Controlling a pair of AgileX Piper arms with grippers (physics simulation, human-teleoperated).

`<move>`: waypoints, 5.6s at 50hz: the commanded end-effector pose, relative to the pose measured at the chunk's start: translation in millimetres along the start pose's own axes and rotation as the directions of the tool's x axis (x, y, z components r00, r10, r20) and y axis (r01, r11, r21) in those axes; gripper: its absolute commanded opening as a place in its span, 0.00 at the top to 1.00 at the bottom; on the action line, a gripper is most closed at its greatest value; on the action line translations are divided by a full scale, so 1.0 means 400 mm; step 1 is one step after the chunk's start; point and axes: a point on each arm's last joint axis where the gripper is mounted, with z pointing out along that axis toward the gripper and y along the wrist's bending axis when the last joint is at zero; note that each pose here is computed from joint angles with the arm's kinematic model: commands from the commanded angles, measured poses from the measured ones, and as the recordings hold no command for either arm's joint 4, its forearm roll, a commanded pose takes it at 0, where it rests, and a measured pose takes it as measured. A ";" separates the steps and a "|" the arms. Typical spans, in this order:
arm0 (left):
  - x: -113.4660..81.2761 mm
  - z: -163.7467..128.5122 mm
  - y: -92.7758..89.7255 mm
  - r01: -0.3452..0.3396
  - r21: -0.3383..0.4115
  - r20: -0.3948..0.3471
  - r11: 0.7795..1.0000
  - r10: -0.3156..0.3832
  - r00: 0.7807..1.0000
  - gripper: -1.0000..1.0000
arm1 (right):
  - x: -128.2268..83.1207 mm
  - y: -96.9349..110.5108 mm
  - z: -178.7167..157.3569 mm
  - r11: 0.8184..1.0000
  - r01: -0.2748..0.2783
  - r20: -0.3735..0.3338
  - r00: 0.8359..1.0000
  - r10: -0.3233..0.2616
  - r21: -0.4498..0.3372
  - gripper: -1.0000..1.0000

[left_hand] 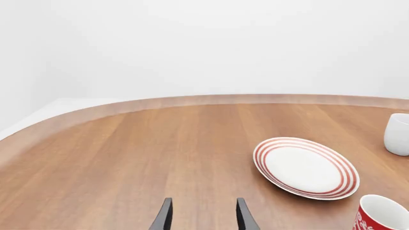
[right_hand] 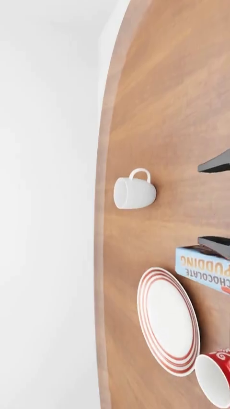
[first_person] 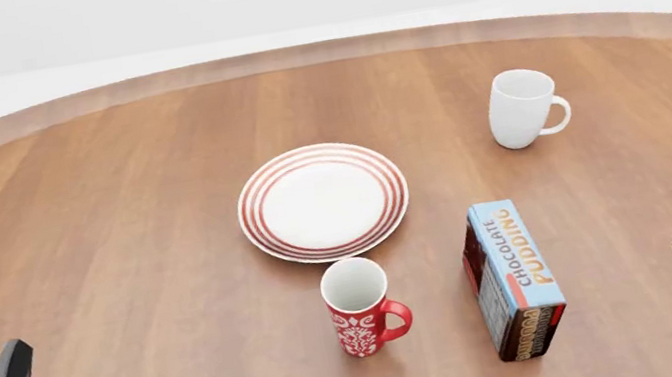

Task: Pick up the red mug and put it on the plate

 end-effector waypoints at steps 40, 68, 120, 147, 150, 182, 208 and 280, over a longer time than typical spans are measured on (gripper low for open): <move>-0.002 0.001 0.000 0.000 0.000 -0.001 1.000 0.000 1.000 0.00 | -0.540 0.264 0.362 0.851 0.033 -0.321 0.918 -0.233 -0.524 0.00; -0.002 0.001 0.000 0.000 0.000 -0.001 1.000 0.000 1.000 0.00 | -0.338 0.465 0.477 0.736 0.008 -0.578 0.614 -0.538 -0.677 0.00; -0.002 0.001 0.000 0.000 0.000 -0.001 1.000 0.000 1.000 0.00 | -0.210 0.519 0.443 0.678 0.001 -0.565 0.552 -0.614 -0.735 0.00; -0.002 0.001 0.000 0.000 0.000 -0.001 1.000 0.000 1.000 0.00 | -0.117 0.551 0.409 0.670 -0.033 -0.582 0.528 -0.618 -0.742 0.00; -0.002 0.001 0.000 0.000 0.000 -0.001 1.000 0.000 1.000 0.00 | -0.106 0.544 0.413 0.670 -0.026 -0.582 0.522 -0.624 -0.742 0.00; -0.002 0.001 0.000 0.000 0.000 -0.001 1.000 0.000 1.000 0.00 | -0.044 0.541 0.403 0.684 -0.040 -0.611 0.489 -0.622 -0.729 0.00; -0.002 0.001 0.000 0.000 0.000 -0.001 1.000 0.000 1.000 0.00 | 0.009 0.539 0.388 0.695 -0.054 -0.634 0.466 -0.618 -0.717 0.00; -0.002 0.001 0.000 0.000 0.000 -0.001 1.000 0.000 1.000 0.00 | 0.094 0.517 0.392 0.718 -0.054 -0.665 0.432 -0.610 -0.694 1.00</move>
